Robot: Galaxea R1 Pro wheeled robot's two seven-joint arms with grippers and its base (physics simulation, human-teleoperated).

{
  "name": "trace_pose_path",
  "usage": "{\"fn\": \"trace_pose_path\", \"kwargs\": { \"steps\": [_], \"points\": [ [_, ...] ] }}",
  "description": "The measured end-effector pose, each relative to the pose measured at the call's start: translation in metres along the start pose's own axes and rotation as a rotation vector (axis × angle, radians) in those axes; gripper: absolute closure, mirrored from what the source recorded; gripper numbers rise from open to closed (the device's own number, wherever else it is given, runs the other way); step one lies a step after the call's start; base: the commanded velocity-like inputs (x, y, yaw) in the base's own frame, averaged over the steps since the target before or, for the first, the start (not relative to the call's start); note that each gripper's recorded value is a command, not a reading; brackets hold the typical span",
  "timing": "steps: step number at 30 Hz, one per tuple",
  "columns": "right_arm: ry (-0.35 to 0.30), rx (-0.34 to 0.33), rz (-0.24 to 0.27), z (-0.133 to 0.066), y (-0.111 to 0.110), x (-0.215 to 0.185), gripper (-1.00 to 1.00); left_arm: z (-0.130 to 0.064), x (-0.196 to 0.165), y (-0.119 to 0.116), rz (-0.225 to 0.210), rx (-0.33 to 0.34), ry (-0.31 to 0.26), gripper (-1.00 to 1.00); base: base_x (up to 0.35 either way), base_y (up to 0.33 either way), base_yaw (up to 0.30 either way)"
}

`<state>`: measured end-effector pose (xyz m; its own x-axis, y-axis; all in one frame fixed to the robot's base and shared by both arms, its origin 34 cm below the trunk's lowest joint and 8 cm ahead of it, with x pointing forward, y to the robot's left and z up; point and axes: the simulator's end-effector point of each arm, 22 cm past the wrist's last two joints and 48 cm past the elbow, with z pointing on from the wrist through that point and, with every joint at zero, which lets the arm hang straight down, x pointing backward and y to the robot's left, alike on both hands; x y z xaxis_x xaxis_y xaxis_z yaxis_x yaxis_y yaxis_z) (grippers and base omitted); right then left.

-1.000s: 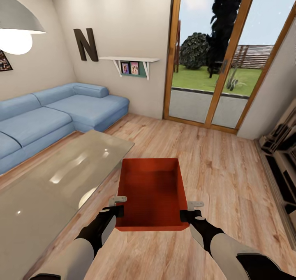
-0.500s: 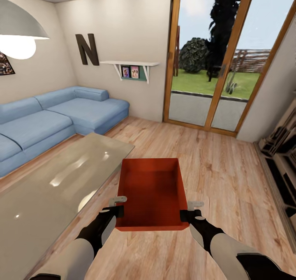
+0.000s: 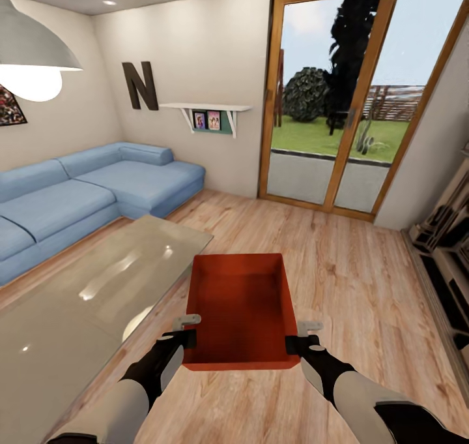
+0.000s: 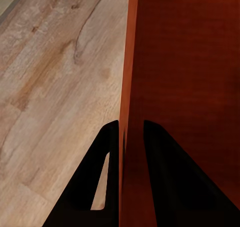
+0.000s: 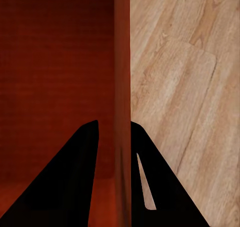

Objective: Move the two storage containers from the living room to the garage. In the garage, place one container on the floor and stack the other container on top of it (either order is fine).

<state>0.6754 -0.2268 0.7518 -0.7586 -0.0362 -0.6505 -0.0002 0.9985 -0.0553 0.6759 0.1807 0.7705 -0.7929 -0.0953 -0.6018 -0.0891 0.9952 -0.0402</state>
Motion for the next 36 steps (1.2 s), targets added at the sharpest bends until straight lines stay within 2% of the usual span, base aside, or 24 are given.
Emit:
{"fn": "trace_pose_path", "kwargs": {
  "steps": [36],
  "points": [
    [-0.059,0.003,0.002,-0.017,-0.002,-0.031,1.0,-0.019,-0.029,-0.002,-0.002,0.006,-0.059,1.0,0.0,0.0,0.0]
  ]
}}
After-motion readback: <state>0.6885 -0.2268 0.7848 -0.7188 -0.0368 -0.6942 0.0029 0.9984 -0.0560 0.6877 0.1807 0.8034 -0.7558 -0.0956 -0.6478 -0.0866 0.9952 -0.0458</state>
